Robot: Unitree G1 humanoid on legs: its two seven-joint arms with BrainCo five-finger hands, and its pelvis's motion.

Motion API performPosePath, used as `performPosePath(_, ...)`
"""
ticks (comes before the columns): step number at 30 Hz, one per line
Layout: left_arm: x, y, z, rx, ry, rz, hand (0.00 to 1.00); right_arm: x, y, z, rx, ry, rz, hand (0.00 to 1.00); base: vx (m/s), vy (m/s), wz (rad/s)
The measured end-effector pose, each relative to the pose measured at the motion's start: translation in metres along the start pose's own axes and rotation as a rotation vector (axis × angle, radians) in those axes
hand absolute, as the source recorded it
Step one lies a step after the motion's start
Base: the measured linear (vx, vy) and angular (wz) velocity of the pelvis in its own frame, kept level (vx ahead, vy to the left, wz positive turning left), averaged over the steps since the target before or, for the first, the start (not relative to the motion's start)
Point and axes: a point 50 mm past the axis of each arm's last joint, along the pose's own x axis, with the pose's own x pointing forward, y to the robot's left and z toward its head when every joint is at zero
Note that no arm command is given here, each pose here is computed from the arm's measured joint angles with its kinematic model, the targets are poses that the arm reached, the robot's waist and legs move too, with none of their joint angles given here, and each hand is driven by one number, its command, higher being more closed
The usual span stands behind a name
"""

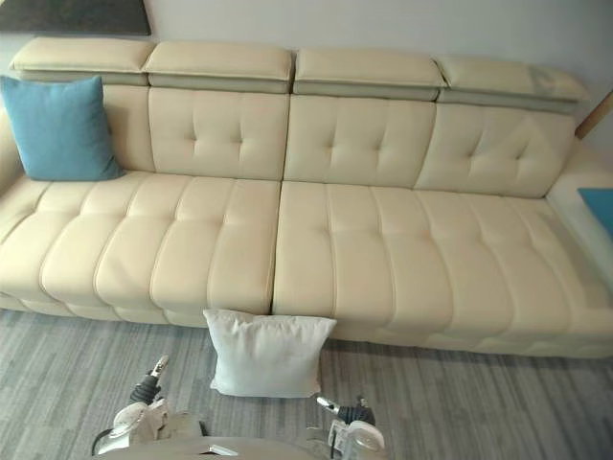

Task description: Pick up cushions and gather them together orderly.

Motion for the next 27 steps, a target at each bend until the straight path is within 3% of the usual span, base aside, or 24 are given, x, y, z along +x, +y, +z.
performPosePath(19, -0.005, 0.015, -0.026, 0.178, 0.096, -0.012, 0.0, 0.004, -0.015, -0.006, -0.049, 0.039, -0.025, 0.0, -0.04, 0.007, -0.03)
performPosePath(25, -0.001, 0.015, -0.012, 0.224, 0.056, -0.021, 0.0, 0.007, 0.013, 0.02, -0.166, -0.046, 0.061, 0.0, 0.0, 0.049, 0.01)
performPosePath(27, 0.007, -0.001, 0.023, 0.214, -0.057, -0.037, 0.0, 0.006, 0.042, 0.07, -0.235, -0.221, 0.127, 0.0, -0.13, 0.026, 0.07)
